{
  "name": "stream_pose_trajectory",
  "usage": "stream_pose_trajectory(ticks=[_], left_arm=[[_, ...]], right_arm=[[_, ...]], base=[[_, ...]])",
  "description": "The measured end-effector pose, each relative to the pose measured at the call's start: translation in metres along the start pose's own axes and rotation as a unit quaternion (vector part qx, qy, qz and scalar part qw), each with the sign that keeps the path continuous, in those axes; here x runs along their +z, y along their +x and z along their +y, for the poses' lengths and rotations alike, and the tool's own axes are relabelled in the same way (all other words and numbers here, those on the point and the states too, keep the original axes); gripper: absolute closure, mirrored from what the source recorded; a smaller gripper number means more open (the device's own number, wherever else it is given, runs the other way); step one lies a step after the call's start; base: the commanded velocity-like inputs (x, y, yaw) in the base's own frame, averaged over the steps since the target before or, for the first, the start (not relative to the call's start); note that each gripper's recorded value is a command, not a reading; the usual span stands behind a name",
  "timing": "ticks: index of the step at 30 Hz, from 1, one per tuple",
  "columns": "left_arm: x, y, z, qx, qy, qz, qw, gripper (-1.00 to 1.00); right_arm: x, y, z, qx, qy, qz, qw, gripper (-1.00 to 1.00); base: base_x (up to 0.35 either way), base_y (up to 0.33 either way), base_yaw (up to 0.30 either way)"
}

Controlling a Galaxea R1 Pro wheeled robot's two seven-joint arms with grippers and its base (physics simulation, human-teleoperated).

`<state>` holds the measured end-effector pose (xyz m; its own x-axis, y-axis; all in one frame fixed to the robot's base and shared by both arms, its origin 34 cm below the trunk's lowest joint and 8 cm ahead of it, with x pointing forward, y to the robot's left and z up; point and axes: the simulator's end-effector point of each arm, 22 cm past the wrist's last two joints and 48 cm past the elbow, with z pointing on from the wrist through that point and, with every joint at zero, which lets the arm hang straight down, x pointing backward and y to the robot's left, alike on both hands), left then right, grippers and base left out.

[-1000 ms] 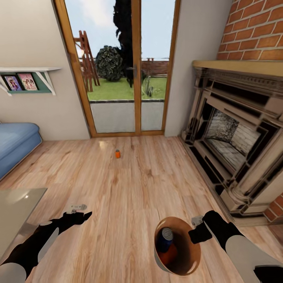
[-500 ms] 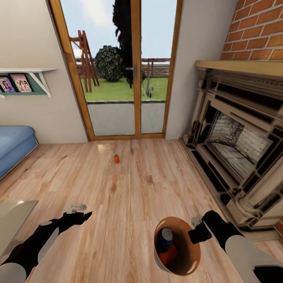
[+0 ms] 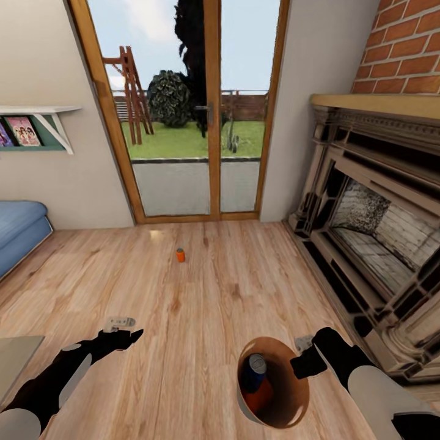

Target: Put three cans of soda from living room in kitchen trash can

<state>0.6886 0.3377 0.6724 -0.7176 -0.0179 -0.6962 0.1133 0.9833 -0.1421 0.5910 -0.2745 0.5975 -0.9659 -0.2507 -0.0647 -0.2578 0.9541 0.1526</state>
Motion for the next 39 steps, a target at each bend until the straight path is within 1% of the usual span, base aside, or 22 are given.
stream_pose_trajectory(ticks=[4, 15, 24, 29, 39], left_arm=[[0.0, 0.0, -0.0012, 0.0, 0.003, 0.0, 1.0, -1.0], [0.0, 0.0001, -0.0016, 0.0, 0.004, 0.0, 1.0, -1.0], [0.0, 0.0001, -0.0015, 0.0, 0.003, 0.0, 1.0, -1.0], [-0.0005, -0.0009, -0.0018, 0.0, 0.004, -0.001, 1.0, -1.0], [-0.0025, -0.0044, -0.0023, 0.001, 0.004, -0.004, 1.0, -1.0]], right_arm=[[0.0003, 0.0001, -0.0006, -0.004, 0.003, 0.001, 1.0, 1.0], [0.0014, -0.0017, 0.0062, -0.004, -0.003, 0.0, 1.0, 1.0], [0.0015, -0.0019, 0.0066, -0.004, -0.003, -0.001, 1.0, 1.0], [0.0007, -0.0026, 0.0066, -0.004, -0.002, -0.002, 1.0, 1.0], [-0.0021, -0.0052, 0.0088, -0.008, -0.001, -0.005, 1.0, 1.0]], base=[[0.326, 0.114, 0.0], [0.322, 0.146, 0.0], [0.32, 0.154, -0.006], [0.317, 0.157, -0.124], [0.306, 0.183, -0.198]])
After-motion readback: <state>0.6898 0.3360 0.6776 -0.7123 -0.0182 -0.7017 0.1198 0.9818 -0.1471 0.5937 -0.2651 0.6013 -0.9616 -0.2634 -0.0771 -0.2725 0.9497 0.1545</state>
